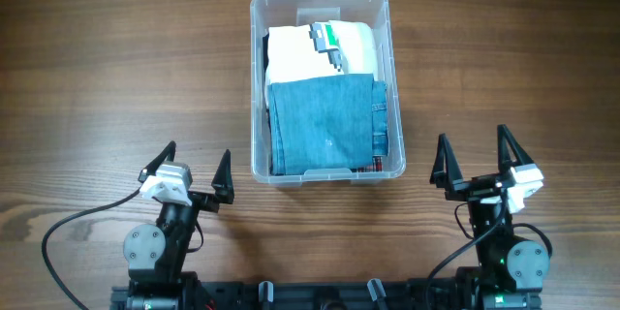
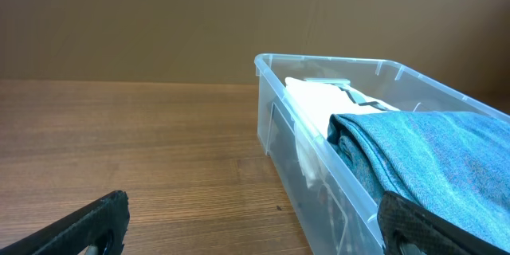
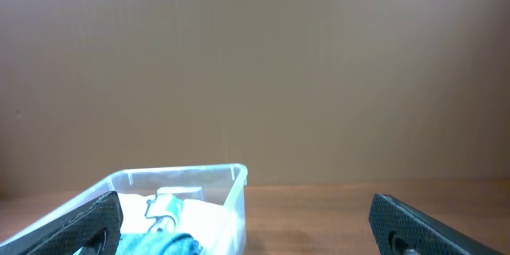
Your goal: Pack container
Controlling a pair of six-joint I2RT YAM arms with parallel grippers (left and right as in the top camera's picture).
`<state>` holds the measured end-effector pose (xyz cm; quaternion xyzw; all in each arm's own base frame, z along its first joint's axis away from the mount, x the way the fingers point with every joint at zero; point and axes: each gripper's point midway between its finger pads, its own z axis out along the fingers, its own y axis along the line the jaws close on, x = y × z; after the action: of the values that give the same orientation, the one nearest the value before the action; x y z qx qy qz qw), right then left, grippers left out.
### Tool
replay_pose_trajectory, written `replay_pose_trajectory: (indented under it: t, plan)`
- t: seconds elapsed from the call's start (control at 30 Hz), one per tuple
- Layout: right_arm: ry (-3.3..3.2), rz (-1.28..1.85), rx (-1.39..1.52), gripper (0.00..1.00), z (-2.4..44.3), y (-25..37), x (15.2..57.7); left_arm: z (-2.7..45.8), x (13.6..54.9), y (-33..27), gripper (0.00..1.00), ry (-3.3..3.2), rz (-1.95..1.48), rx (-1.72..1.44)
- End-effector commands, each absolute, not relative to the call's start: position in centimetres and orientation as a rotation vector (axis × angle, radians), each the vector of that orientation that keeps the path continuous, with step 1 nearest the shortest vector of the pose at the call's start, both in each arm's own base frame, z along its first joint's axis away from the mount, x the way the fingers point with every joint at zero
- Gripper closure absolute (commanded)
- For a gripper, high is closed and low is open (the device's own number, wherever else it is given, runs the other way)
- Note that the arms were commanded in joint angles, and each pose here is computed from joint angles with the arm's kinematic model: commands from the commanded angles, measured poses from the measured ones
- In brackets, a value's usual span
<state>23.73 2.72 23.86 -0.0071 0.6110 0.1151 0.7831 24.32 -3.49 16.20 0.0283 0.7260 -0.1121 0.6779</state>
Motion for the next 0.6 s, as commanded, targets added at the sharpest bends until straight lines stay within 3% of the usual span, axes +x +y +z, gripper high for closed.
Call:
replay_pose_trajectory:
  t: [0.0, 0.33, 0.57]
  plan:
    - [1.307, 0.259, -0.032, 0.00, 24.0, 3.0, 23.5, 16.1, 24.3, -3.1, 0.00, 1.631, -0.224, 0.060]
    - [1.570, 0.257, -0.011, 0.00, 17.7, 3.1, 24.4, 16.1, 24.3, -3.1, 0.00, 1.631, -0.224, 0.060]
    - [1.564, 0.264, -0.015, 0.00, 17.8, 3.2, 24.4, 16.1, 24.3, -3.1, 0.00, 1.631, -0.224, 0.060]
